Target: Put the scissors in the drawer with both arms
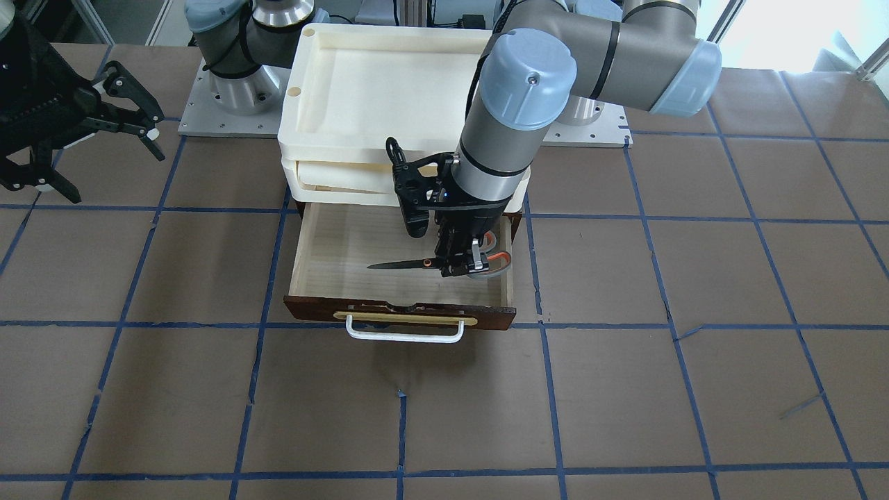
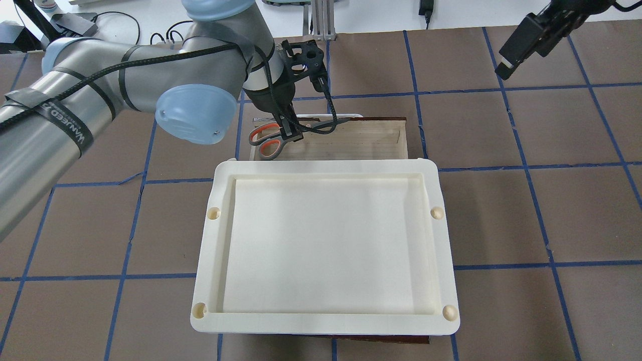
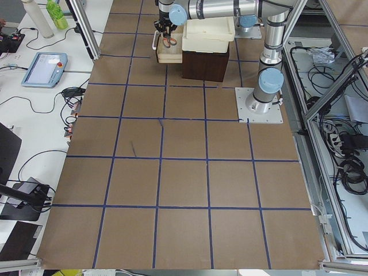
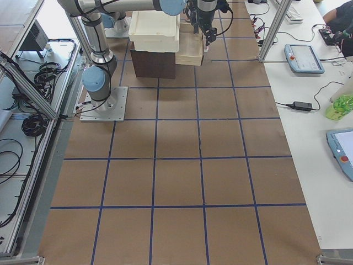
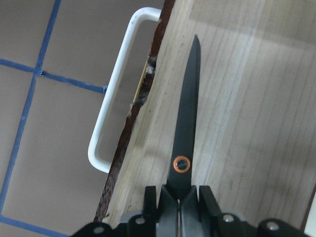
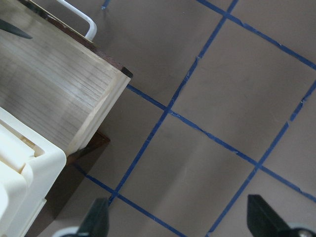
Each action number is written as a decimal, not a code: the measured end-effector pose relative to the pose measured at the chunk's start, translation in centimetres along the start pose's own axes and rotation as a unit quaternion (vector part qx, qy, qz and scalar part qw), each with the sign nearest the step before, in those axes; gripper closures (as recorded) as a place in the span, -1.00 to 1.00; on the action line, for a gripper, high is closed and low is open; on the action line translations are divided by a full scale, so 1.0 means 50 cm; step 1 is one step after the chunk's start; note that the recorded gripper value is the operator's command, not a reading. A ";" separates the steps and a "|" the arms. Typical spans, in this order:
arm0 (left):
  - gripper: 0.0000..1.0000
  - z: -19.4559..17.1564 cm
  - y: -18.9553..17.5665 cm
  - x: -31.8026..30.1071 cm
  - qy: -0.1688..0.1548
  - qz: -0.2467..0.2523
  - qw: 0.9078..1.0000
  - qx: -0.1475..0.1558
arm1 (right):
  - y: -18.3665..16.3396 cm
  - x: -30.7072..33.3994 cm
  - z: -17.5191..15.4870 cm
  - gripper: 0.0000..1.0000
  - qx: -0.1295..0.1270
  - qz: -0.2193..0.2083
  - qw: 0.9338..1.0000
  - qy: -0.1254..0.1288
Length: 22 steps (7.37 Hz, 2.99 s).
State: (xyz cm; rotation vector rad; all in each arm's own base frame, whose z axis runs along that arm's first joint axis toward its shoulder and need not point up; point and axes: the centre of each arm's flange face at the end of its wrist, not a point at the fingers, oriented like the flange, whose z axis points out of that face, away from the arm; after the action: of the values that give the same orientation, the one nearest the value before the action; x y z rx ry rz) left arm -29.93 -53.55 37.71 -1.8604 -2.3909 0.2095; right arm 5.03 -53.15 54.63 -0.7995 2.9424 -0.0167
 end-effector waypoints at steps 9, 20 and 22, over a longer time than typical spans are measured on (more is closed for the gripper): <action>-0.73 0.003 -0.032 0.018 -0.005 0.015 1.000 0.002 | 0.024 -0.086 0.034 -1.00 -0.061 0.271 0.959 0.056; -0.96 -0.336 0.312 0.009 -0.063 -0.503 0.860 -0.060 | 0.011 -0.120 0.038 -1.00 -0.052 0.244 0.968 0.022; -0.96 -0.355 0.337 0.026 -0.068 -0.583 0.806 -0.083 | 0.011 -0.120 0.040 -1.00 -0.052 0.246 0.968 0.021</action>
State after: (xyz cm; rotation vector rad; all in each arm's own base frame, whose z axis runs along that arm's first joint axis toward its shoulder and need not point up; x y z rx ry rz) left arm -11.22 -47.44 52.30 -0.1096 -3.1840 0.0030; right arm 10.09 -49.62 53.15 -0.0585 3.1138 0.1592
